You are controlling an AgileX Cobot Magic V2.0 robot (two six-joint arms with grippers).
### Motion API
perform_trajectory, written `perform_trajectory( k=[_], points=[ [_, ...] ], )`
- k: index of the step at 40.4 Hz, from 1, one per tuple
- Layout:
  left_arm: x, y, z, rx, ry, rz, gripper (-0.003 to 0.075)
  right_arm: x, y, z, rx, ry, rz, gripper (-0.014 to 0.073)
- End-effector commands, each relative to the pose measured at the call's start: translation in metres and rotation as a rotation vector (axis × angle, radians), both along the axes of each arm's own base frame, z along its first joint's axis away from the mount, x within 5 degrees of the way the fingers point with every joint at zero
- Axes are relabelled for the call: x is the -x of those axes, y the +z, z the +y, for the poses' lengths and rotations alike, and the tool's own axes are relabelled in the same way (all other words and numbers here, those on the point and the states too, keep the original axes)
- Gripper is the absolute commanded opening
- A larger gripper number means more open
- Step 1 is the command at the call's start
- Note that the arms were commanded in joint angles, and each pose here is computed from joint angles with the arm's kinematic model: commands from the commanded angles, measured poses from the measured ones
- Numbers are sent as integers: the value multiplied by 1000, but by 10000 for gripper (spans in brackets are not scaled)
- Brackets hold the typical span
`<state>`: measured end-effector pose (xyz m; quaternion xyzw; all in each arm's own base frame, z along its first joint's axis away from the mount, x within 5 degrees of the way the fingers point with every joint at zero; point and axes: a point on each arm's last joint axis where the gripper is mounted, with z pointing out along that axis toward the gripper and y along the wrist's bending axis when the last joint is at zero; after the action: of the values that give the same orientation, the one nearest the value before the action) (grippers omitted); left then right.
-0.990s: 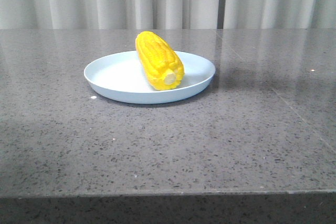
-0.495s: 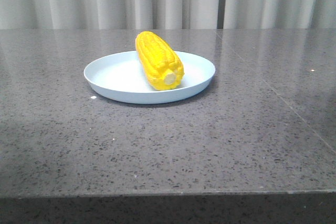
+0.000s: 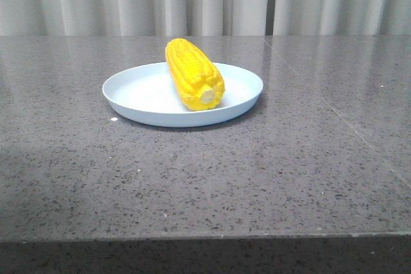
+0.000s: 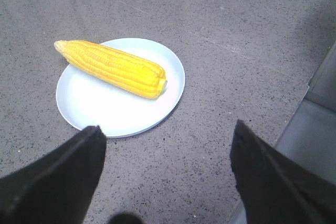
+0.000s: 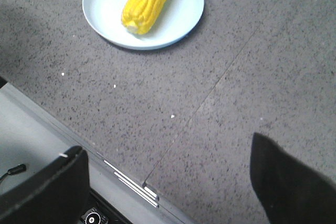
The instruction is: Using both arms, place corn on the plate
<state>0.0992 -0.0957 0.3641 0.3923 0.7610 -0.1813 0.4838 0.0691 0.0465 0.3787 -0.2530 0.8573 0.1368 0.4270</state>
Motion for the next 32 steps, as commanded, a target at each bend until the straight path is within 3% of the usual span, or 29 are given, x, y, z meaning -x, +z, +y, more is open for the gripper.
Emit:
perform_trajectory(
  k=[1,6,11,17,22,25,32],
  points=[
    [-1,14,-1,71,7,-60,494,3,7,-3,-51,-10,-95,642],
    [-1,14,-1,72,8,-61,494,7,7,-6,-60,-10,-110,591],
    [-1,14,-1,72,8,-61,445,6,9,-5,-73,-11,-130,417],
    [-1,14,-1,72,8,-61,234,5,10,-5,-80,-11,-141,113],
    [-1,14,-1,72,8,-61,59,5,10,-5,-81,-11,-142,-62],
    [-1,14,-1,72,8,-61,-20,5,10,-5,-81,-11,-142,-64],
    [-1,14,-1,72,8,-61,-20,6,9,-5,-78,-10,-134,-68]
  ],
)
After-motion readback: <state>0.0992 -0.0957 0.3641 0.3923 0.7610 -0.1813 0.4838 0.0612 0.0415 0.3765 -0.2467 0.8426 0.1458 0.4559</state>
